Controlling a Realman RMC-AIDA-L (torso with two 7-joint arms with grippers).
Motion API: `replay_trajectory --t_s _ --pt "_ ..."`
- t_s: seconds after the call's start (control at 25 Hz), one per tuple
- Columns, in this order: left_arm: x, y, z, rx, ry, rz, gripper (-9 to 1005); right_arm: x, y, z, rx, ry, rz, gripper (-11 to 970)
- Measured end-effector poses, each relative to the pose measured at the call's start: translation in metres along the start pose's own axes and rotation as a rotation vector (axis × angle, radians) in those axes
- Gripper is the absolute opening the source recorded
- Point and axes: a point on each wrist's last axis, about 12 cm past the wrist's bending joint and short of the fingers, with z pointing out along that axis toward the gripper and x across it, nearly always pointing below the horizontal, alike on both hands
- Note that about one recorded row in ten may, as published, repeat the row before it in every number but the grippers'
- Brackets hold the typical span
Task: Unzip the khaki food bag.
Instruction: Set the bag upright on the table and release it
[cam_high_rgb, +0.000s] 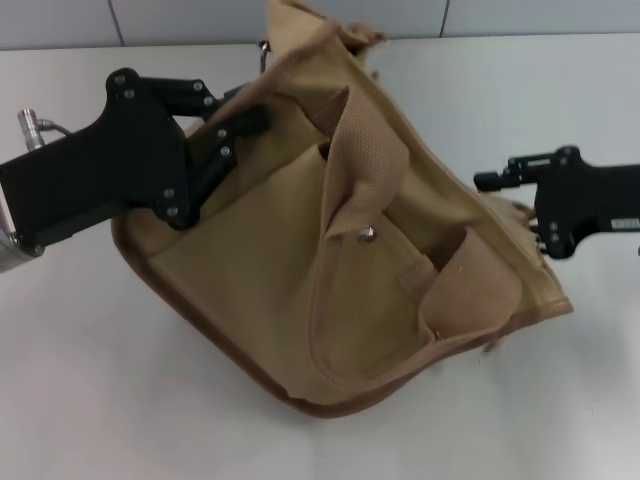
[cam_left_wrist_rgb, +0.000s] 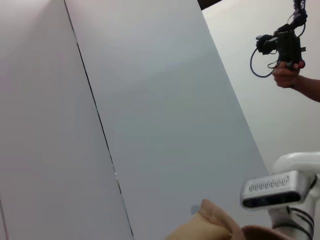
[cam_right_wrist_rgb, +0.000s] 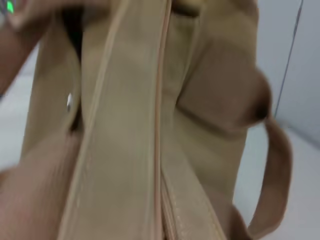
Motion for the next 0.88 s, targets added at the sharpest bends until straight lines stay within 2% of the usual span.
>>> replay_trajectory --t_s 0.12,0.36,0.56,0.6,0.64,0.8,0.88 --pt "0.004 -0.003 -0.001 -0.009 0.004 -0.018 62 -0.004 -0.001 -0.004 0.022 -0.033 -0.007 723" --pt "0.012 -0.009 -0.005 -0.025 0.007 -0.034 62 -0.009 -0.005 -0.007 0.050 -0.047 0.001 481" --pt "0.019 -0.021 -0.013 -0.048 -0.007 -0.023 62 -0.018 -0.008 -0.012 0.080 -0.071 0.001 252" --pt "0.024 -0.029 -0.017 -0.065 -0.020 -0.016 62 -0.022 -0.011 -0.015 0.104 -0.091 0.006 242" --pt "0.024 -0.029 -0.017 -0.065 -0.020 -0.016 62 -0.022 -0.011 -0.015 0.104 -0.091 0.006 232" --pt "0.036 -0.048 -0.024 -0.091 -0.015 -0.012 62 -0.037 -0.019 -0.025 0.173 -0.133 0.012 197" --pt "0.038 -0.051 -0.025 -0.097 -0.011 -0.020 62 -0.039 -0.020 -0.025 0.175 -0.136 0.010 188"
